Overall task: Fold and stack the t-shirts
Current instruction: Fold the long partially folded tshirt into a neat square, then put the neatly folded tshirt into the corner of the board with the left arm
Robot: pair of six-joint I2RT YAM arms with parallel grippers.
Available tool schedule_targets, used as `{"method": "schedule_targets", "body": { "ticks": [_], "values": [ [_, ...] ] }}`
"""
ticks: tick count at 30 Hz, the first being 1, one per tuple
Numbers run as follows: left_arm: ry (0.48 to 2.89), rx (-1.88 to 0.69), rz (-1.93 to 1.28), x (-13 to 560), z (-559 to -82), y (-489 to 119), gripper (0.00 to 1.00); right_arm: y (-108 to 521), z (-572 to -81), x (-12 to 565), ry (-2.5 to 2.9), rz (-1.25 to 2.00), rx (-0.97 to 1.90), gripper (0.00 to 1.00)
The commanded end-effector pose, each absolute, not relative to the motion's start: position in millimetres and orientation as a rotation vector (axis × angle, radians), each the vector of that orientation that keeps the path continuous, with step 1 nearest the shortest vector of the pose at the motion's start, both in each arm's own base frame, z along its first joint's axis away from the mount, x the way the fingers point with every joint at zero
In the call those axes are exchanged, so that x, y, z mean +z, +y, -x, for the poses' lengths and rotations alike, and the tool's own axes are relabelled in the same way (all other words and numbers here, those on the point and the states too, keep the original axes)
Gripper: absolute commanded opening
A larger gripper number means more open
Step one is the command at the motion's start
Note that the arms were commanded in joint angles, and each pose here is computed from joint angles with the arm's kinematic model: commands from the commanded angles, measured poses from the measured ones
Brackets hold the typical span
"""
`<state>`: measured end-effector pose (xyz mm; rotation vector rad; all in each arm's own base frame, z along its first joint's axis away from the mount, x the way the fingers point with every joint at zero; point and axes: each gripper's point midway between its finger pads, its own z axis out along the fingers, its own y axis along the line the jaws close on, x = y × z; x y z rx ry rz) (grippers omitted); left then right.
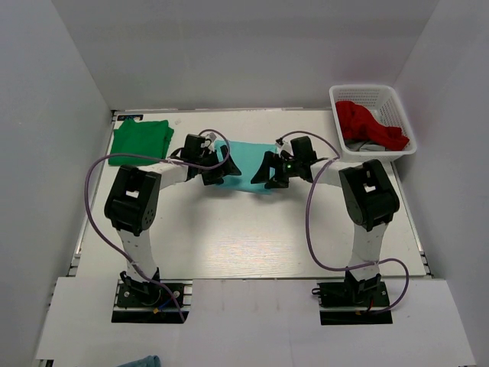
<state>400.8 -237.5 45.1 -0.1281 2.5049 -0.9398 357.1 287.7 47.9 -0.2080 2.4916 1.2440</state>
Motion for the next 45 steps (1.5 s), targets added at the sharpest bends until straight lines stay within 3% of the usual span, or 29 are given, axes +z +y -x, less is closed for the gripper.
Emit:
{"method": "schedule_targets", "body": {
  "ticks": [1,6,13,16,23,30,38,45],
  "values": [
    [2.663,-0.794,0.182,-3,-373,-212,1.00,267,-349,-1,2.602,0.123,1.110,0.90],
    [2.652,-0.673,0.174,15,-369,-195,1.00,255,-354,13,2.582,0.131,1.000,0.90],
    [2.371,-0.777,0.039,131,-408,-212,1.00,272,-372,98,2.388,0.310,1.041,0.90],
    [2.364,-0.733,0.045,143,-410,-206,1.00,273,-366,120,2.349,0.358,1.048,0.90],
    [2.422,-0.365,0.158,115,-440,-165,1.00,259,-350,154,2.265,0.353,0.980,0.90],
    [2.536,-0.257,0.098,92,-470,-167,1.00,239,-350,164,2.265,0.303,0.854,0.90],
    [2.662,-0.164,-0.004,30,-465,-170,1.00,224,-345,174,2.266,0.278,0.761,0.90],
    [2.714,-0.229,-0.075,-7,-451,-186,0.75,208,-340,174,2.256,0.227,0.683,0.90]
  ]
}}
